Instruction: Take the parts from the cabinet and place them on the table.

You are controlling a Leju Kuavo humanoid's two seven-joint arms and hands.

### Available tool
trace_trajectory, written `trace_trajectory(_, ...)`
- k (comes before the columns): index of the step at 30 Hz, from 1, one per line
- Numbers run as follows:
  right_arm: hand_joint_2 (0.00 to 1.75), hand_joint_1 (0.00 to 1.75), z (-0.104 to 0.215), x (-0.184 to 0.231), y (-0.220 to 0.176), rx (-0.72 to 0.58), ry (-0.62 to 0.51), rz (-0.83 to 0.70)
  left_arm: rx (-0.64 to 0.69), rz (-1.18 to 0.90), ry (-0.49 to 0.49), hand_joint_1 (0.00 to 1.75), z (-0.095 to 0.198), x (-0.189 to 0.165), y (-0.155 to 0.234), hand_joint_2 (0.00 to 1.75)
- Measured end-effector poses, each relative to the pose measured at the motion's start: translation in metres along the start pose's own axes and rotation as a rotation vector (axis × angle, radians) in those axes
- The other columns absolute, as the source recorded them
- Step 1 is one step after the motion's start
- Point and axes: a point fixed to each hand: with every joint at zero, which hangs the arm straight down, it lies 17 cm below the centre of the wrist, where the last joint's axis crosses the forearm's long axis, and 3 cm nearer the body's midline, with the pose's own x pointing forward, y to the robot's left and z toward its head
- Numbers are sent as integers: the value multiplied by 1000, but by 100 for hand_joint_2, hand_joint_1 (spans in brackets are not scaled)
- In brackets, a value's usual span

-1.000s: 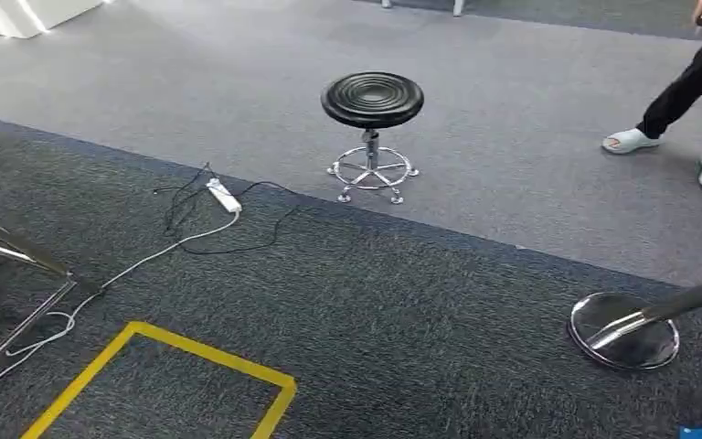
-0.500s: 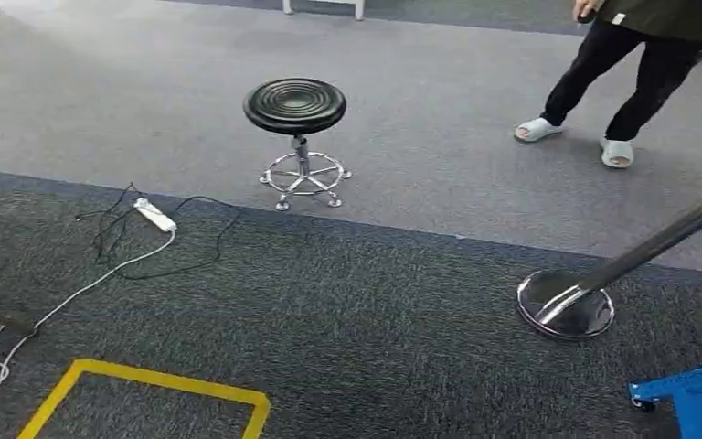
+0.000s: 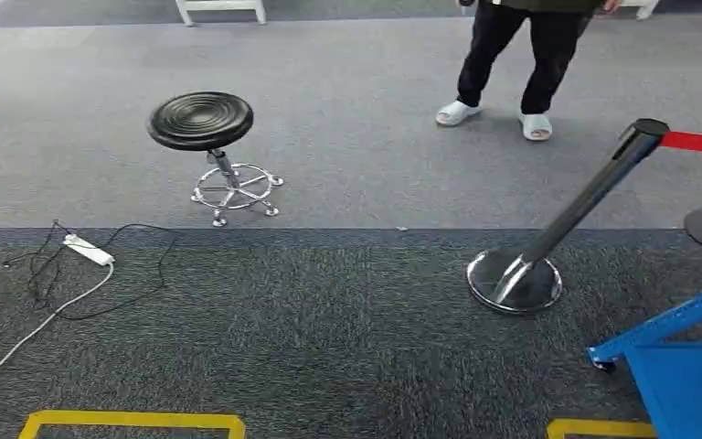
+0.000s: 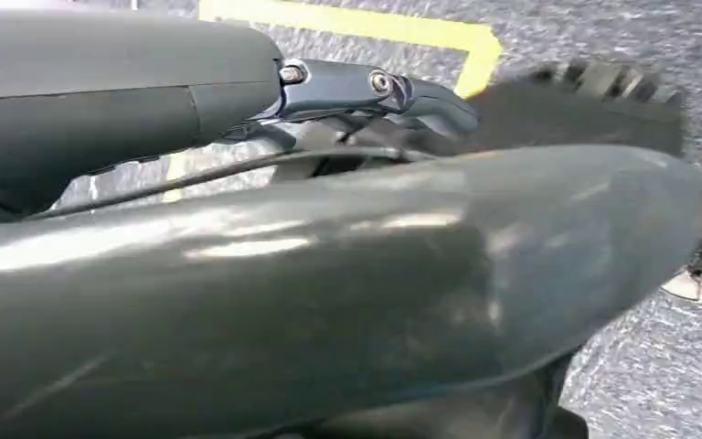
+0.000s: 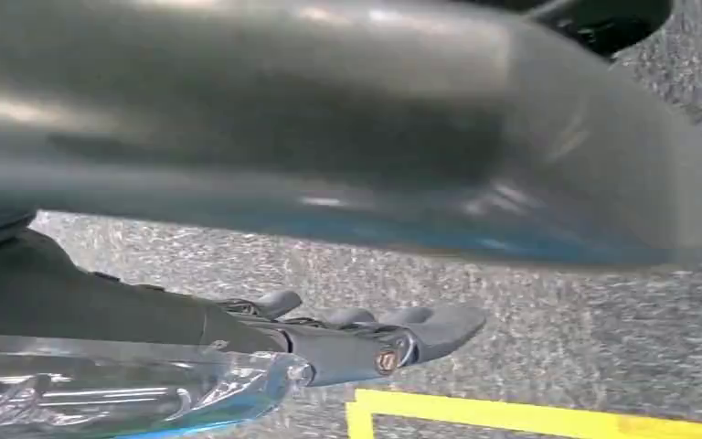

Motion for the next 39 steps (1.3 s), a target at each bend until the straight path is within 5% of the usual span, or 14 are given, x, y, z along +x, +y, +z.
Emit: trace_trajectory(39, 0, 0, 29, 15, 17, 45, -28, 58, 18, 55, 2, 0, 4, 0, 0, 0)
